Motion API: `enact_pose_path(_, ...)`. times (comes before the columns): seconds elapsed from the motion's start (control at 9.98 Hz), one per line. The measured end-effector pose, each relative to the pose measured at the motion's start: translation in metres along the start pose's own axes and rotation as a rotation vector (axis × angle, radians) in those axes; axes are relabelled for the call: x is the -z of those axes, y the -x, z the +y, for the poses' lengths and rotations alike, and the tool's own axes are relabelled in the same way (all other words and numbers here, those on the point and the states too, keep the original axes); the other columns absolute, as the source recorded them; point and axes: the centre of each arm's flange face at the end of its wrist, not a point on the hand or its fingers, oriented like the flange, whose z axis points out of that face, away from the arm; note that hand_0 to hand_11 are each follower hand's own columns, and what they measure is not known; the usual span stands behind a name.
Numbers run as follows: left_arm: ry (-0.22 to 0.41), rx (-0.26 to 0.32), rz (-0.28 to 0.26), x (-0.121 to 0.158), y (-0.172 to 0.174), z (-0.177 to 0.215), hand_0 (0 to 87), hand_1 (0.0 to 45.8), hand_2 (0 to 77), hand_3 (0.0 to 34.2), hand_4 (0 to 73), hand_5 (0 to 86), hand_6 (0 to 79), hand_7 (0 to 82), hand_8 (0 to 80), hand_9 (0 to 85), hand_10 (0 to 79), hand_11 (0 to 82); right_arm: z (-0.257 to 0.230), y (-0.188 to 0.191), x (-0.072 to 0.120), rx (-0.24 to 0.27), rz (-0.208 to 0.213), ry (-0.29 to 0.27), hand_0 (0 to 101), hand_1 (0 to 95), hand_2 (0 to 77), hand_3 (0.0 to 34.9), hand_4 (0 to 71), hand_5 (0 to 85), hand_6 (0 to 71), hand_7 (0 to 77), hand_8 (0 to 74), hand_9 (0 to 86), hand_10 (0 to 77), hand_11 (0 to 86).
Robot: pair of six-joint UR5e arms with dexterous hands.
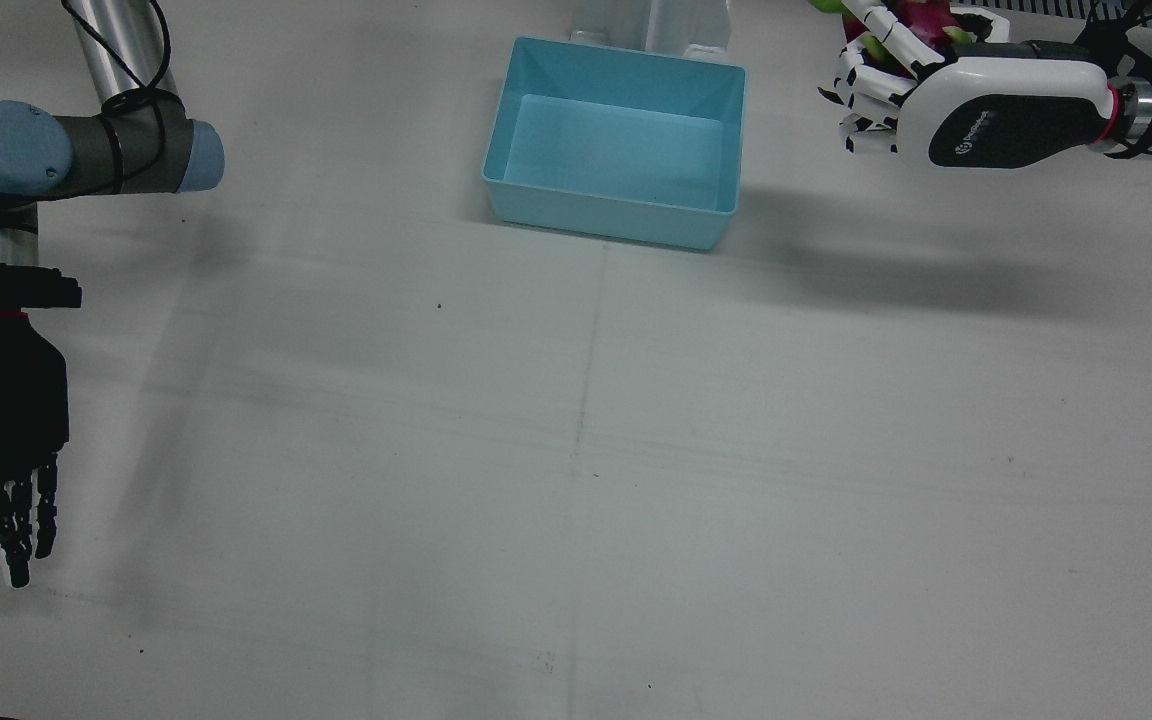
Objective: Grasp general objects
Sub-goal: 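Carry the dragon fruit with the left hand toward the robot, then move the held dragon fruit along the near edge toward the blue tray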
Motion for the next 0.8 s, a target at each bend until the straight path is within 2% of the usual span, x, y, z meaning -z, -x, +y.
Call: enact_pose_path(0.8,-0.012,0.002,0.006,0.007,0.013,-0.016,79.7,0.0,52.9,9.5,51.8,7.6,33.3,57.3,47.5,33.8,24.5,68.7,0.0,0.0,0.0,0.0,0.0,0.0,0,6.5,1.6,0.0,0.0,0.0,0.0,0.0,0.0,1.1,0.0,0.5)
